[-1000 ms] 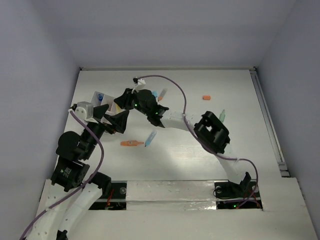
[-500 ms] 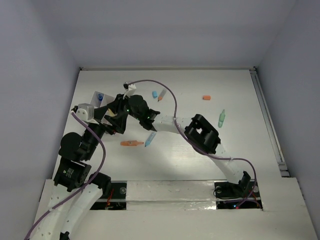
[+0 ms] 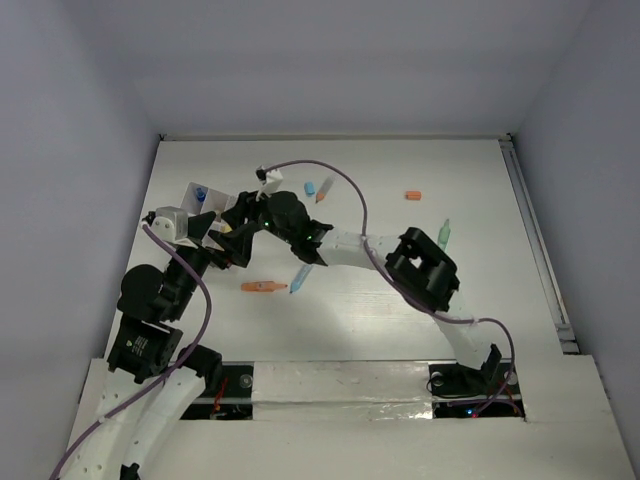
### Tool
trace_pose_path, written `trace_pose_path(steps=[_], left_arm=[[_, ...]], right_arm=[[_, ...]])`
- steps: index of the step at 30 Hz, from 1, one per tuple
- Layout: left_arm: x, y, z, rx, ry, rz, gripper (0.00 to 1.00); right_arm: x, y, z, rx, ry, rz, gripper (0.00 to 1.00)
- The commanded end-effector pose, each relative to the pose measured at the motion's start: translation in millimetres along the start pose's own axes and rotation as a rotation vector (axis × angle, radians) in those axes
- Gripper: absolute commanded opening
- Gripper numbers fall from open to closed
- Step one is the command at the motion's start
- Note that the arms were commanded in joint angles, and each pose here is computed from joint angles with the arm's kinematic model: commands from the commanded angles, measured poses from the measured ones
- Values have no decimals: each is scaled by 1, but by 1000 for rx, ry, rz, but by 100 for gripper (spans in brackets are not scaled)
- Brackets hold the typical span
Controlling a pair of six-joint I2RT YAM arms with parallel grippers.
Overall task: Sort the stationery into containers
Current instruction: Place the pen in the storage box, then move the pen to the center of the board.
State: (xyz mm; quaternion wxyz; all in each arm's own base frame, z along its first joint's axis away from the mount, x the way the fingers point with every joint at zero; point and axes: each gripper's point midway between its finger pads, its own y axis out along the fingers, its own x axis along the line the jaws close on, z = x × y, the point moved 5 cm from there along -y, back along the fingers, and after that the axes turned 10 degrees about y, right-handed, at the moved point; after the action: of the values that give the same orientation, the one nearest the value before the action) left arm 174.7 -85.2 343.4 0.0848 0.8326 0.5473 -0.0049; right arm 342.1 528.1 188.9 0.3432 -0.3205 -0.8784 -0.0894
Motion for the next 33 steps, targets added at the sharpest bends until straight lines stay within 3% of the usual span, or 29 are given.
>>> trace_pose_path(steps=[1, 5, 13, 17, 23, 26, 33], left_arm=[[0, 1, -8, -48, 10, 6, 99], [-1, 3, -6, -40, 10, 13, 99], [-4, 11, 3, 1, 5, 44, 99], [-7, 15, 9, 27, 2, 65, 99], [-4, 18, 13, 45, 8, 54, 99], [-6, 18, 12, 45, 6, 68, 99], [-9, 19, 13, 49, 1, 92, 99]], right_arm=[[18, -33, -76, -145, -13, -20, 56], [-33, -67, -96, -70, -9, 134, 38], [-137, -127, -118, 66, -53, 513, 32], [-178, -125, -128, 138, -58, 642, 50], [-203, -133, -124, 216, -101, 756, 58], [-191, -144, -102, 323, -69, 648, 61], [-115, -174, -38, 541, -101, 415, 77]])
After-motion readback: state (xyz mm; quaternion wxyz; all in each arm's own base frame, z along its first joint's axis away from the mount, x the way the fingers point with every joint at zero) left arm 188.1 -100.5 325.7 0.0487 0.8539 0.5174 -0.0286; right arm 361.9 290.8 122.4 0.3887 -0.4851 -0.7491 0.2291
